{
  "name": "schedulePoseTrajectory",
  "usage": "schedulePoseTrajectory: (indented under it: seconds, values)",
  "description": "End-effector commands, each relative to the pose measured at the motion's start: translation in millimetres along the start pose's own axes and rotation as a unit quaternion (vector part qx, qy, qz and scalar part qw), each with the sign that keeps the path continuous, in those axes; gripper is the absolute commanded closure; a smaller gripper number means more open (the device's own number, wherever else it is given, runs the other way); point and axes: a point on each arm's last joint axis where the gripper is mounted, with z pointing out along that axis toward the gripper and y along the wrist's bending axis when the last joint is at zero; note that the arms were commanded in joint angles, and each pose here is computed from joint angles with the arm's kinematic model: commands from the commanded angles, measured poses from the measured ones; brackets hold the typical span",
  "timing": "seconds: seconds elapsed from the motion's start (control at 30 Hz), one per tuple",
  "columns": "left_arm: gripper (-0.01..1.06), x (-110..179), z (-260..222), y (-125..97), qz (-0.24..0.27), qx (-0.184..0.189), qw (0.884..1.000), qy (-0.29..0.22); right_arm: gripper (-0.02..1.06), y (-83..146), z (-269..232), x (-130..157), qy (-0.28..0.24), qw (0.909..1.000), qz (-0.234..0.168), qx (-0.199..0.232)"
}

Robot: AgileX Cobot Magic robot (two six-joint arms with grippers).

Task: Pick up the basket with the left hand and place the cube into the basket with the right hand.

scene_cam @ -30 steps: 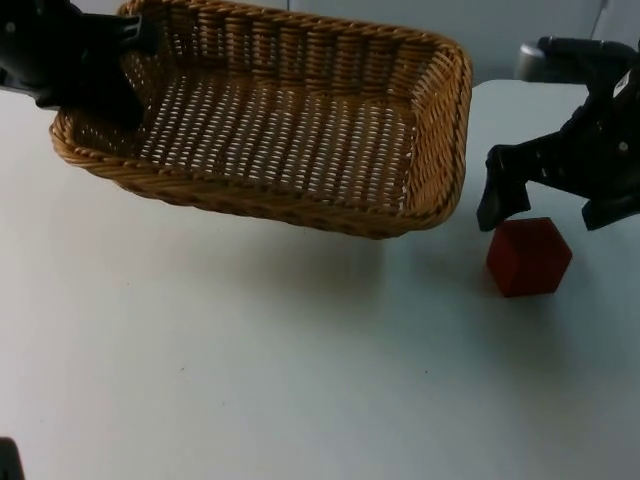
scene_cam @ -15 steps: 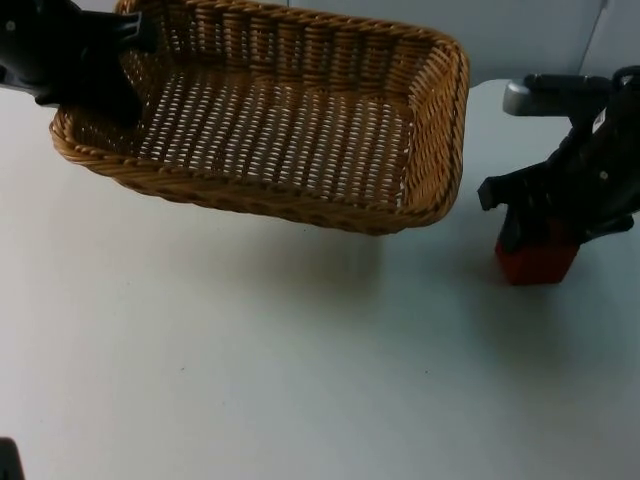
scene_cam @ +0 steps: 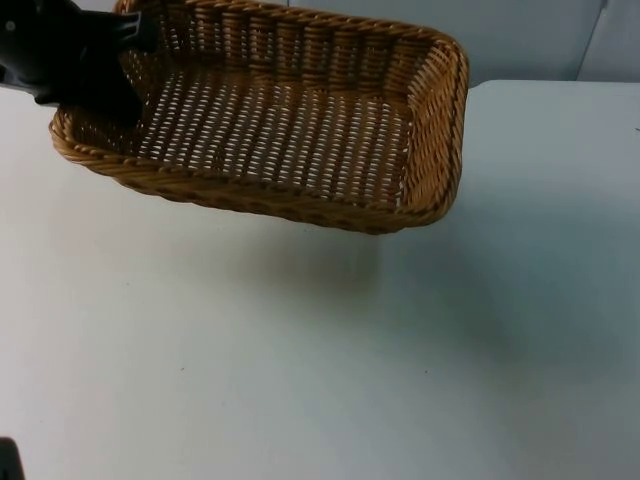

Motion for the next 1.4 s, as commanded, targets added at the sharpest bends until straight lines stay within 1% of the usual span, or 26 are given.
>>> schedulePoseTrajectory:
  seconds: [0.0, 0.07, 0.13, 0.17, 0.3, 0.5, 0.57, 0.63, 0.67, 0.7, 0.8, 0.87, 0.9, 0.93, 0.97, 1.0, 1.03, 1.07, 1.1, 1.13, 1.17, 1.2, 1.23, 1.27, 1.3, 1.37]
  values:
    - [1.05, -6, -7, -4, -0.01, 0.005, 1.0, -0.017, 1.05, 30, -7, -1, 0.013, 0.9967, -0.024, -0.077]
    - [1.05, -6, -7, -4, -0.01, 0.005, 1.0, -0.017, 1.05, 55, -7, 2, 0.023, 0.9905, -0.037, -0.13]
    - [1.05, -6, -7, -4, -0.01, 0.005, 1.0, -0.017, 1.05, 77, -1, 10, 0.044, 0.9858, -0.047, -0.155]
    - [1.05, -6, -7, -4, -0.01, 0.005, 1.0, -0.017, 1.05, 77, -1, 10, 0.044, 0.9858, -0.047, -0.155]
    - [1.05, -6, -7, -4, -0.009, 0.004, 1.0, -0.018, 1.05, 101, 21, 28, 0.088, 0.979, -0.061, -0.173]
    - [1.05, -6, -7, -4, -0.009, 0.004, 1.0, -0.018, 1.02, 110, 53, 44, 0.117, 0.9774, -0.05, -0.169]
    - [1.05, -6, -7, -4, -0.009, 0.004, 1.0, -0.018, 0.92, 112, 65, 51, 0.13, 0.9764, -0.06, -0.162]
    - [1.05, -6, -7, -4, -0.009, 0.004, 1.0, -0.018, 0.7, 109, 78, 57, 0.137, 0.9768, -0.075, -0.146]
    - [1.05, -6, -7, -4, -0.009, 0.004, 1.0, -0.018, 0.7, 109, 78, 57, 0.137, 0.9768, -0.075, -0.146]
    - [1.05, -6, -7, -4, -0.009, 0.004, 1.0, -0.018, 0.59, 108, 81, 58, 0.133, 0.9779, -0.081, -0.14]
    - [1.05, -6, -7, -4, -0.009, 0.004, 1.0, -0.018, 0.33, 106, 76, 46, 0.103, 0.9816, -0.099, -0.127]
    - [1.05, -6, -7, -4, -0.009, 0.004, 1.0, -0.018, 0.3, 107, 68, 37, 0.089, 0.9826, -0.102, -0.127]
    - [1.05, -6, -7, -3, -0.008, 0.003, 1.0, -0.018, 0.3, 108, 58, 27, 0.07, 0.9838, -0.103, -0.128]
    - [1.05, -6, -7, -3, -0.008, 0.003, 1.0, -0.018, 0.34, 108, 50, 19, 0.057, 0.9843, -0.104, -0.13]
    - [1.05, -6, -7, -3, -0.008, 0.003, 1.0, -0.018, 0.45, 110, 39, 10, 0.044, 0.9842, -0.107, -0.134]
    - [1.05, -6, -7, -3, -0.008, 0.003, 1.0, -0.018, 0.45, 110, 39, 10, 0.044, 0.9842, -0.107, -0.134]
    - [1.05, -6, -7, -3, -0.008, 0.003, 1.0, -0.018, 0.62, 110, 30, 2, 0.032, 0.9837, -0.111, -0.137]
    - [1.05, -6, -7, -3, -0.008, 0.003, 1.0, -0.018, 0.89, 110, 20, -5, 0.022, 0.9838, -0.114, -0.137]
    - [1.05, -6, -7, -3, -0.008, 0.003, 1.0, -0.018, 1.03, 108, 7, -15, 0.005, 0.9858, -0.112, -0.125]
    - [1.05, -6, -7, -3, -0.008, 0.003, 1.0, -0.018, 1.03, 104, -4, -22, -0.011, 0.9877, -0.116, -0.104]
    - [1.05, -6, -7, -3, -0.008, 0.003, 1.0, -0.018, 1.03, 104, -4, -22, -0.011, 0.9877, -0.116, -0.104]
    - [1.05, -6, -7, -3, -0.008, 0.003, 1.0, -0.018, 1.03, 99, -16, -27, -0.025, 0.9902, -0.113, -0.078]
    - [1.05, -6, -7, -3, -0.008, 0.003, 1.0, -0.018, 1.03, 89, -27, -32, -0.036, 0.9919, -0.116, -0.036]
    - [1.05, -6, -7, -3, -0.008, 0.002, 1.0, -0.018, 1.03, 74, -37, -35, -0.035, 0.9939, -0.104, 0.011]
    - [1.05, -6, -7, -3, -0.008, 0.002, 1.0, -0.018, 1.03, 74, -37, -35, -0.035, 0.9939, -0.104, 0.011]
    - [1.05, -6, -7, -3, -0.008, 0.002, 1.0, -0.018, 1.05, 48, -52, -35, -0.013, 0.9933, -0.078, 0.085]
